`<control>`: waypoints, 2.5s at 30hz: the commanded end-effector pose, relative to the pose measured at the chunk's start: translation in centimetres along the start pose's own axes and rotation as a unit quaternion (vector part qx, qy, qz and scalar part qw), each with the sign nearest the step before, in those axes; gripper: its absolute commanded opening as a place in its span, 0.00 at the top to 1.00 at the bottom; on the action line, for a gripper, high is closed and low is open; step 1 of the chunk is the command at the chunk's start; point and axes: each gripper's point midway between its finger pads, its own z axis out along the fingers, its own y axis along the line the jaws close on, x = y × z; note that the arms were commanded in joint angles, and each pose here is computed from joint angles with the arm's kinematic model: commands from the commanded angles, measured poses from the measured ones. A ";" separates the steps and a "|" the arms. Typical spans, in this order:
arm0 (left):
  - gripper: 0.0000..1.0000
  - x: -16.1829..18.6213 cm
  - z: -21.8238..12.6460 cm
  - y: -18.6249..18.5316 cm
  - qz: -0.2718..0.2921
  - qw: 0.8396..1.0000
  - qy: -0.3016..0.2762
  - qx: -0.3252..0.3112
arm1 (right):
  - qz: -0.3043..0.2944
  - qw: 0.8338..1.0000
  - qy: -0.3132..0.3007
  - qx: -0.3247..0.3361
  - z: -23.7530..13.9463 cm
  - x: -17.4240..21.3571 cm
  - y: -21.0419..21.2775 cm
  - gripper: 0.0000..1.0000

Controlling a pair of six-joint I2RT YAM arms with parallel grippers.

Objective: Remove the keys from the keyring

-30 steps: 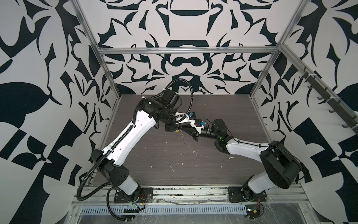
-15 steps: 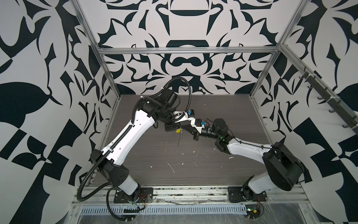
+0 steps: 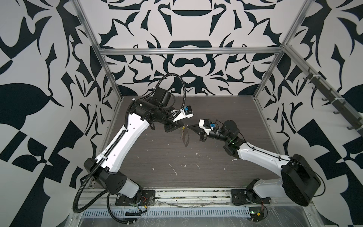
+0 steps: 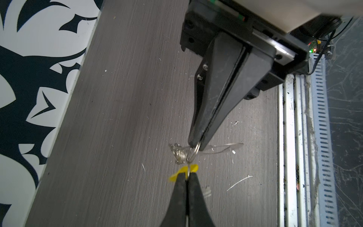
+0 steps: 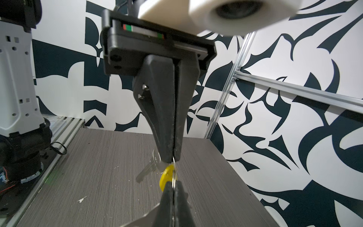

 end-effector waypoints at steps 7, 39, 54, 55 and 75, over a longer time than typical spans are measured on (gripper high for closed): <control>1.00 1.6 1.5 1.0 -0.039 0.999 0.008 0.000 | -0.032 0.996 -0.083 0.009 -0.5 -5.9 -0.8 1.00; 1.00 2.1 3.7 3.2 -0.036 0.999 -0.028 0.005 | -0.051 0.995 -0.088 0.006 -0.8 -8.1 -1.3 1.00; 1.00 5.6 4.2 9.1 -0.119 0.983 0.019 -0.137 | -0.056 0.992 0.022 0.111 -3.8 -1.0 -5.0 1.00; 1.00 5.8 4.3 9.3 -0.127 0.981 0.019 -0.147 | -0.050 0.990 0.036 0.129 -4.2 -0.6 -5.5 1.00; 1.00 13.3 5.8 9.0 -0.324 0.904 0.067 -0.272 | 0.032 0.874 0.232 0.427 -17.1 4.0 -8.3 1.00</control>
